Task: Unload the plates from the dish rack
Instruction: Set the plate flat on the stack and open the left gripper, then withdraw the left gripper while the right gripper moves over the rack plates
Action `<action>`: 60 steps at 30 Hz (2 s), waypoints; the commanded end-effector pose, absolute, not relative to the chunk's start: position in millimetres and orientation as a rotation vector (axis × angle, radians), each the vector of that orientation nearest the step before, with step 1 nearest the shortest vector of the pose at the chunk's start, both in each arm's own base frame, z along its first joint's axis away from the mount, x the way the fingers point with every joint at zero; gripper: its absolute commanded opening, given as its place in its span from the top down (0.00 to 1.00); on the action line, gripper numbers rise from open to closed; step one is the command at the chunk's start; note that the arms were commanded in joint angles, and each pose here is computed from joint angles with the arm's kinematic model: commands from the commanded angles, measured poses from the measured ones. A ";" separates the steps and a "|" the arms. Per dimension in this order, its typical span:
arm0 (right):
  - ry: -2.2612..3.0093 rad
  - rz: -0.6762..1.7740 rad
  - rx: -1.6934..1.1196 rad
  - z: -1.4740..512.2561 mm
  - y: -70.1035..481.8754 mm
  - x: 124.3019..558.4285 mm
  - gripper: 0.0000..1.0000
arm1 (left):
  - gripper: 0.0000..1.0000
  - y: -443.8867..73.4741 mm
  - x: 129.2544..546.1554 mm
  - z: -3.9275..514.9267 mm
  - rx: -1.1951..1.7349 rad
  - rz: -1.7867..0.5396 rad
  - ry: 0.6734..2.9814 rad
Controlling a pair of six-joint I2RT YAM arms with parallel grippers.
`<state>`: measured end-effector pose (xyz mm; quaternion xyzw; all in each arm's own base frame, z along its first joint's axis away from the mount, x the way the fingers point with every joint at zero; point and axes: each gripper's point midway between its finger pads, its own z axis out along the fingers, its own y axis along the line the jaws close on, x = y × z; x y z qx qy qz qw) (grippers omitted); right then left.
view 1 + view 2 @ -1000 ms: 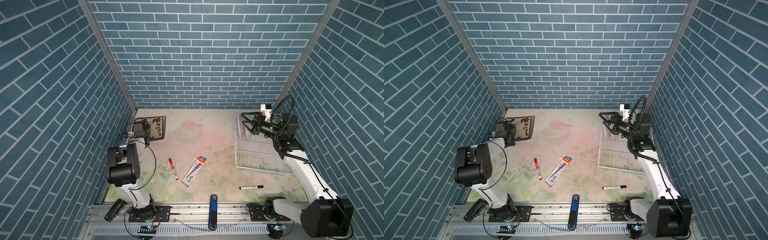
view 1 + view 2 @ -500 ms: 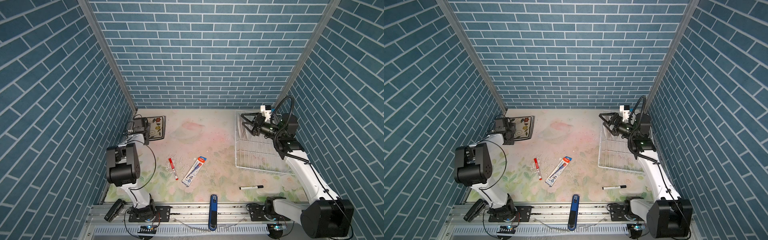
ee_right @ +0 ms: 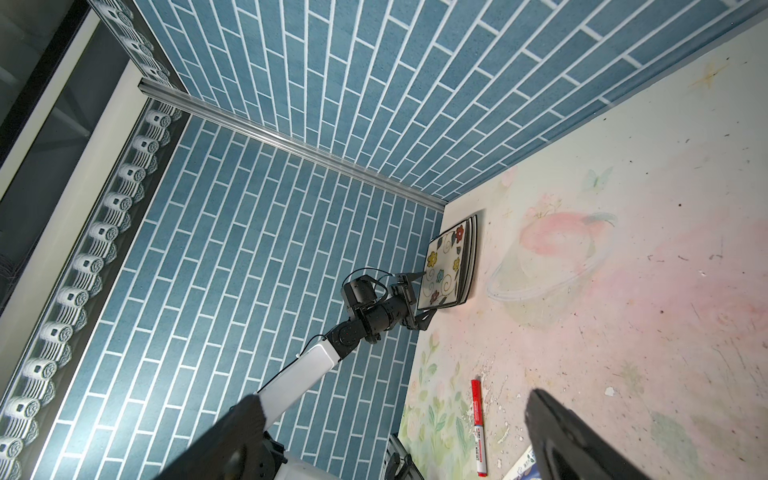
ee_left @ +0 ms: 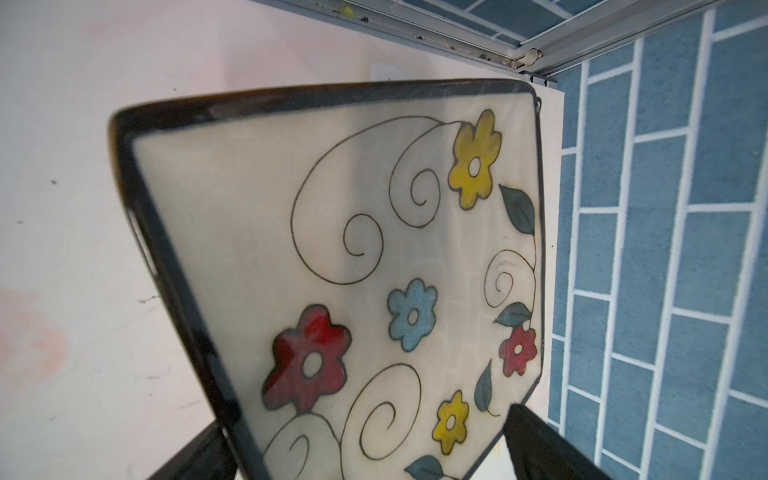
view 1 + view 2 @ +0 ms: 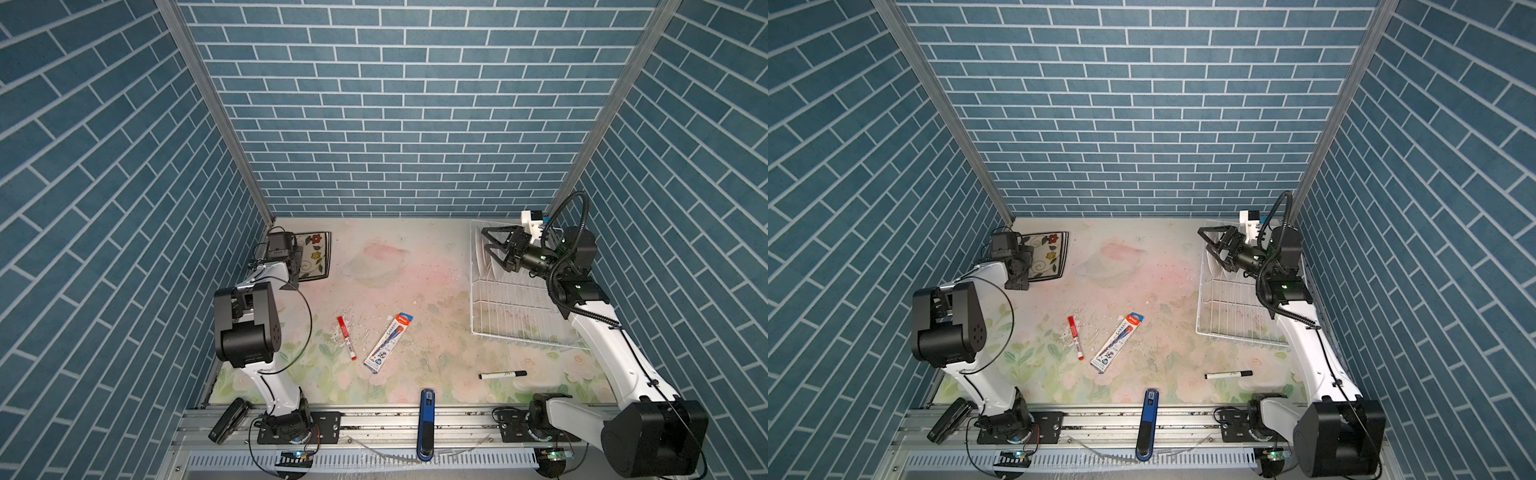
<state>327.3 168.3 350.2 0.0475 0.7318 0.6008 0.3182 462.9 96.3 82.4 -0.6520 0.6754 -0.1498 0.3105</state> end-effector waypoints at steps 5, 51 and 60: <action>1.860 1.550 0.041 375.6 167.0 322.0 0.01 | 0.00 93.2 466.3 94.2 -1.681 -0.394 1.794; 2.213 0.814 0.165 320.1 95.4 283.7 0.01 | 0.00 20.9 387.7 210.1 -0.904 -0.240 1.861; 2.343 0.384 0.285 291.2 45.3 281.5 0.03 | 0.00 -67.9 375.8 258.7 -0.399 -0.443 1.847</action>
